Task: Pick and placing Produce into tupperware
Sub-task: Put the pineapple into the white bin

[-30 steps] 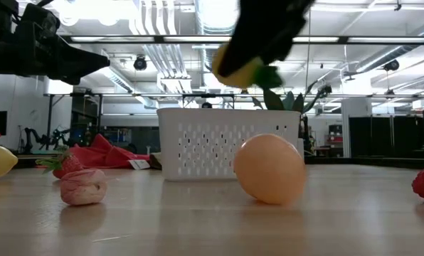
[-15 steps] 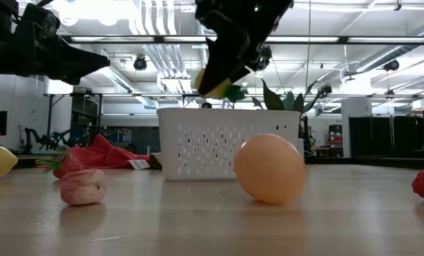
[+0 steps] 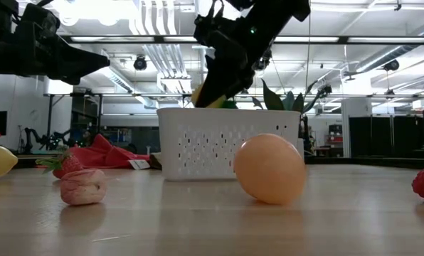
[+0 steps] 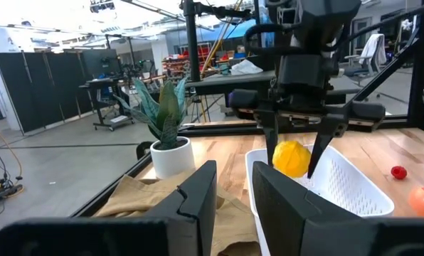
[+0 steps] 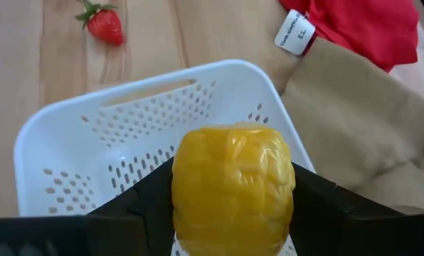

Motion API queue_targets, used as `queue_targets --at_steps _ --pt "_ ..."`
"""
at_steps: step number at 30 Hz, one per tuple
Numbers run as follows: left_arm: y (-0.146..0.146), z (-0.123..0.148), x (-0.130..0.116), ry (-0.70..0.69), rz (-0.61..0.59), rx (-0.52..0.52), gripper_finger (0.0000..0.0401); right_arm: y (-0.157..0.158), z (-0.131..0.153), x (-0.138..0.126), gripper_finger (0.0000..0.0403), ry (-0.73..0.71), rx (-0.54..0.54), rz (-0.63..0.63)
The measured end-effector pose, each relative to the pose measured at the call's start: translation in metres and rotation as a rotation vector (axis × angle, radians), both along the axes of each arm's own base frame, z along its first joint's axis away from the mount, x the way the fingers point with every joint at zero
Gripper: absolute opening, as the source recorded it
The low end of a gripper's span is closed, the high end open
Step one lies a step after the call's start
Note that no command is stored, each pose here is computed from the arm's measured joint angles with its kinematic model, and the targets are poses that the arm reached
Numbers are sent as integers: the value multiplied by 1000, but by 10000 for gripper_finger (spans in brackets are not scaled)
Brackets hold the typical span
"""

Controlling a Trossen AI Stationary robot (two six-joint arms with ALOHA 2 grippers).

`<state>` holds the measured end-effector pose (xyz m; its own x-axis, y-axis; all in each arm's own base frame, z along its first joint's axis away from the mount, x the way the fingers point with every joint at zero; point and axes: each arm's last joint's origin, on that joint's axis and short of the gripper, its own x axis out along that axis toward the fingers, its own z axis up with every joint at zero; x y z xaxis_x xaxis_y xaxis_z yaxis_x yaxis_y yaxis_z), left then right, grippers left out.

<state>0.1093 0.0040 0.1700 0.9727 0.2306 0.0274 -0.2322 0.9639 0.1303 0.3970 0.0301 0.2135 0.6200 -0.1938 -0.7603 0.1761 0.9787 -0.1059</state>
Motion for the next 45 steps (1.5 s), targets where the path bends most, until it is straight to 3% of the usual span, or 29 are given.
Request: queue_targets --at_steps 30,45 --pt "0 0 0 1 0 0 80 -13 -49 -19 201 34 -6 -15" --pt "0 -1 0 14 0 1 80 -14 -48 -22 201 91 -48 -18"
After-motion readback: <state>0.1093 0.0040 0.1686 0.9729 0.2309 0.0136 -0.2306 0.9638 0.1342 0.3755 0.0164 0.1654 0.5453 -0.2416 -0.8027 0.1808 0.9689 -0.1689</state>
